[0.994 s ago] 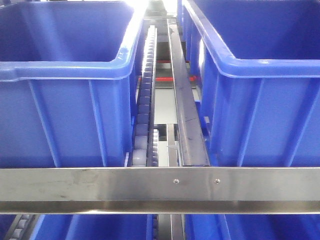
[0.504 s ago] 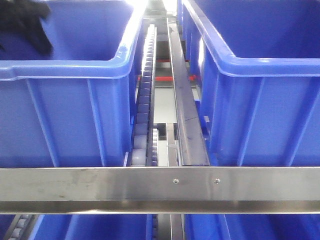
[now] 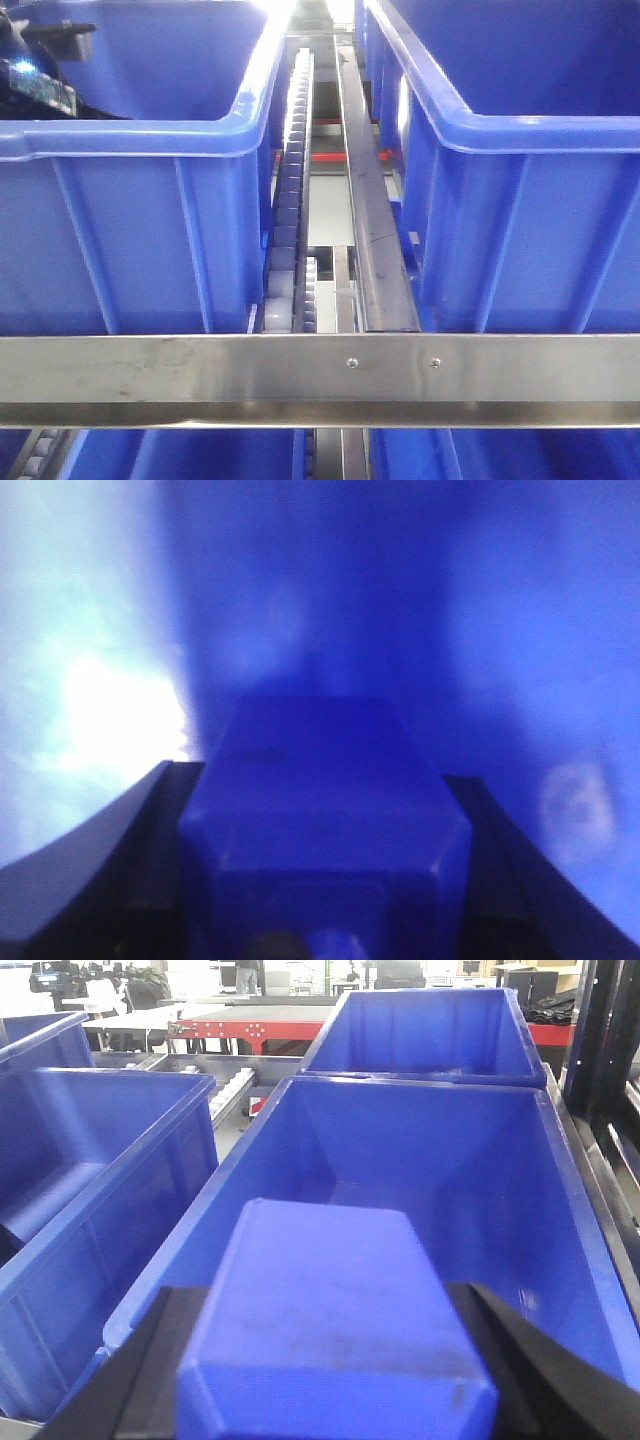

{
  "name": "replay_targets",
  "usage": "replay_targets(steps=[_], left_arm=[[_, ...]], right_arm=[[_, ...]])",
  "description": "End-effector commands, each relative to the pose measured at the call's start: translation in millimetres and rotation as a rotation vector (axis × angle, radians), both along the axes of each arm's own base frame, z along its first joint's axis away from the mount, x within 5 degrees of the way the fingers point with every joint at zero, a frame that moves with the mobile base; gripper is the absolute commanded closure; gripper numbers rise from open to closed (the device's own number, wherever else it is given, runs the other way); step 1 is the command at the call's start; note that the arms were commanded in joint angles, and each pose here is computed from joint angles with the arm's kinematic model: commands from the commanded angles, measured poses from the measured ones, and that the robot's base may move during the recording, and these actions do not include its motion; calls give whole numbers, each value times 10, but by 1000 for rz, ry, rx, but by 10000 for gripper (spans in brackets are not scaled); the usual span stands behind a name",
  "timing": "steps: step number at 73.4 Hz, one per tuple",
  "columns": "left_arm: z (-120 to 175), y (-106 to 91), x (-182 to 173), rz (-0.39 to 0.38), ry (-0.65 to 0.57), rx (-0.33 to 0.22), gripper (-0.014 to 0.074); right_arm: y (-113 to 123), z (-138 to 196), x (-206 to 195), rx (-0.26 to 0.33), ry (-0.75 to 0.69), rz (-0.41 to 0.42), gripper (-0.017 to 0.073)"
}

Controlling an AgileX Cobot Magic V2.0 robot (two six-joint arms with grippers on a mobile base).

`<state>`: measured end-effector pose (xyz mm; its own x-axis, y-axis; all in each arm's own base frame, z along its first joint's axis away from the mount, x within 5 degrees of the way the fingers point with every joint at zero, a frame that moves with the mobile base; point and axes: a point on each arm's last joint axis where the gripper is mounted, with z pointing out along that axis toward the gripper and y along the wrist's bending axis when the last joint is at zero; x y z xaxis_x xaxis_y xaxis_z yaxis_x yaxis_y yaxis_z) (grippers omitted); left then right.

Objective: Pick and sort blue part to right shelf
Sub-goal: 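Lower the left gripper into the bin below it and open it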

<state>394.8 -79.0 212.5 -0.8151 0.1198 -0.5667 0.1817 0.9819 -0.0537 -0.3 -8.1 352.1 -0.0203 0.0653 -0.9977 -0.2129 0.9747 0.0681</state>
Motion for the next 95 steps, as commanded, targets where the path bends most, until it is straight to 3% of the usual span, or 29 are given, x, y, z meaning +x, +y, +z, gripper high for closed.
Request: replay_targets(steps=[1,8,19,27,40,52,67,95], left_arm=[[341,-29,37,3,-134,-34,368],[375,-32,40,0,-120,-33,268],[450,-39,60,-3,-121,-34,-14],[507,-42,61,-6,-110,-33,-80],[769,-38,-25,-11,-109,-48,-39],[1139,7,-329,-8,-176,-85,90],[1361,113,-856,-7,-248,-96,232],[1705,385,-2044,-4,-594,-106,405]], right_arm=[[3,166,-1,9,-103,0,330],[3,166,-1,9,-103,0,330],[3,166,-1,8,-102,0,330],[3,166,-1,8,-102,0,330],[4,153,4,6,-93,-1,330],[13,130,36,1,-77,-1,330],[91,119,289,-29,23,2,330],[392,291,1150,-40,256,35,330]])
